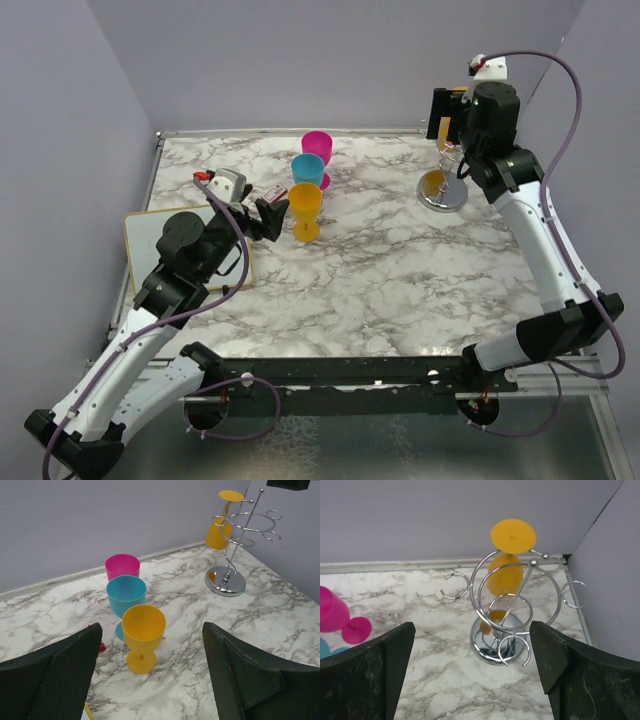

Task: Take the wine glass off the wine glass rack

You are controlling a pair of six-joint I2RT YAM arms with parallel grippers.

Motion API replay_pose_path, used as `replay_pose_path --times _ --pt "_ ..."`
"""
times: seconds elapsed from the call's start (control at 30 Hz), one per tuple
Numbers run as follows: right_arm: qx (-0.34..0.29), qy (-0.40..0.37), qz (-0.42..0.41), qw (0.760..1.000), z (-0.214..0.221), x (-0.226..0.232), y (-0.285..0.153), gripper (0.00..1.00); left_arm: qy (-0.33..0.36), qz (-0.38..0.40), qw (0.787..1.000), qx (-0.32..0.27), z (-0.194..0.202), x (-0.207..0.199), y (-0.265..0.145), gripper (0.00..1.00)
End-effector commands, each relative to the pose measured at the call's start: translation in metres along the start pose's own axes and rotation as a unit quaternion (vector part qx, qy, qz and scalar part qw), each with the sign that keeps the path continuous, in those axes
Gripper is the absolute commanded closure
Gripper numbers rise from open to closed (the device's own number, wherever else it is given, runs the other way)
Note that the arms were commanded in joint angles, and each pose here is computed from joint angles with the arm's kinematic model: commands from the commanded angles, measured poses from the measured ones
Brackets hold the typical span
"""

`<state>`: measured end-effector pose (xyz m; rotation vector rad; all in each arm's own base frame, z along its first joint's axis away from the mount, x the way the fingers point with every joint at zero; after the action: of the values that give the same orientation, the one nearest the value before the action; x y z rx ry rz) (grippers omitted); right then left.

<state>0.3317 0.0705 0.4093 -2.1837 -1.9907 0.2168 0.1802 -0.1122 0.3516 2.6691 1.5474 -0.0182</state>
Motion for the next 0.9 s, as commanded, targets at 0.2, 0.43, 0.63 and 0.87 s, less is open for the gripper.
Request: replay_pose_path --times 0.2,0.43,0.63,0.87 --pt "-0.035 -0.019 0.06 0.997 -0.026 -0.006 0.08 0.0 0.025 -0.02 0.999 0.004 0.004 0.0 0.004 0.15" --pt "-0.009 -0.012 0.053 0.998 -0.019 -0.012 0.131 0.0 0.034 -0.031 0.999 0.017 0.01 0.002 0.008 0.1" --pt "0.012 -0.011 0.054 0.998 -0.011 -0.027 0.156 0.0 0.043 -0.033 0.998 0.025 0.014 0.003 0.011 0.08" --pt "0.04 -0.013 0.061 0.997 0.001 -0.041 0.176 0.0 0.048 -0.043 0.997 0.03 0.015 0.005 0.012 0.07"
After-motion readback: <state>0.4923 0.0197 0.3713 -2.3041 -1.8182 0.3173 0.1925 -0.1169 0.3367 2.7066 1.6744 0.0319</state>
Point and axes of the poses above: each gripper's point midway between its finger pads, its own y axis out along the fingers, its own x axis along the line the jaws close on, z = x × y, the point moved 10 cm from there along -y, back along the fingers, and after that the axes turned 4 degrees about y, right-handed, at the moved point
